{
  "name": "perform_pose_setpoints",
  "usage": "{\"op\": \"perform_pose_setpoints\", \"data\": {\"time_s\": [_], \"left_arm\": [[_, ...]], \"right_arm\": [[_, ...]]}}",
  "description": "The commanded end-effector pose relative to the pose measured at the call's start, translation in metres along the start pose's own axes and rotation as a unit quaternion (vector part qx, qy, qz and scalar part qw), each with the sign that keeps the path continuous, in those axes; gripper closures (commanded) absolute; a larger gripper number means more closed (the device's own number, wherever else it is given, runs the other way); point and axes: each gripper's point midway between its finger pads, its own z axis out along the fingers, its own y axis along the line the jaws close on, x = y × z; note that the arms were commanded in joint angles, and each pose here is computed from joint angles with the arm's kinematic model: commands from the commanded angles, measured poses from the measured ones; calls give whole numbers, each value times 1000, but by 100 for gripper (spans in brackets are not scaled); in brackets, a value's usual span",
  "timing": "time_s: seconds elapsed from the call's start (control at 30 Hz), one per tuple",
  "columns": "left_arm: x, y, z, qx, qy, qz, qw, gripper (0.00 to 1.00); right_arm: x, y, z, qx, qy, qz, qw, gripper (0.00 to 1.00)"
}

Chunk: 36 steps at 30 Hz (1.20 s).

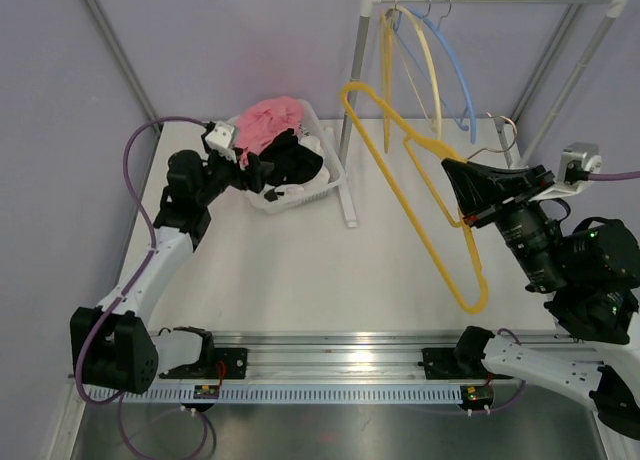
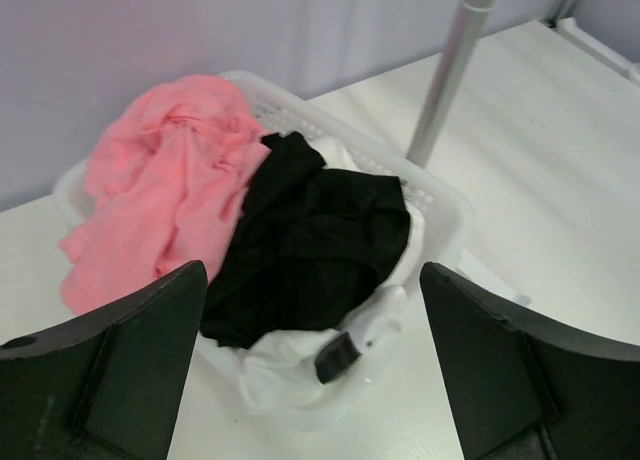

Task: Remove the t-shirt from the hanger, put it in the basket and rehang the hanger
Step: Place the tshirt into the basket, then hang the hanger back to the clothesline with the right arm

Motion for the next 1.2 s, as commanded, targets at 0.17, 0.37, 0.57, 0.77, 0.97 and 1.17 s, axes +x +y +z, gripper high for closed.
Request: {"op": "perform_pose_setpoints", "data": {"time_s": [0.17,0.37,0.57,0.77,0.97,1.17], "left_arm": [[25,-67,-4,84,-36,13,996,8],[26,-86,-15,83,-69,62,992,8],[22,-101,-25,84,-81,87,989,7],[22,-104,-27,86,-82,92,989,7],[25,-107,-26,92,-76,94,988,7],[26,-109,-27,94,-74,95,988,6]], "right_arm": [[-68,-39,0,125,-97,-45,986,100],[-91,-67,-26,190,-137,-51,971,100],[-104,-102,-47,296,-164,-71,938,100],[-102,-117,-52,357,-151,-101,916,100],[-91,-122,-39,408,-107,-166,892,100],[-86,-134,-25,475,-91,-244,841,100]]}}
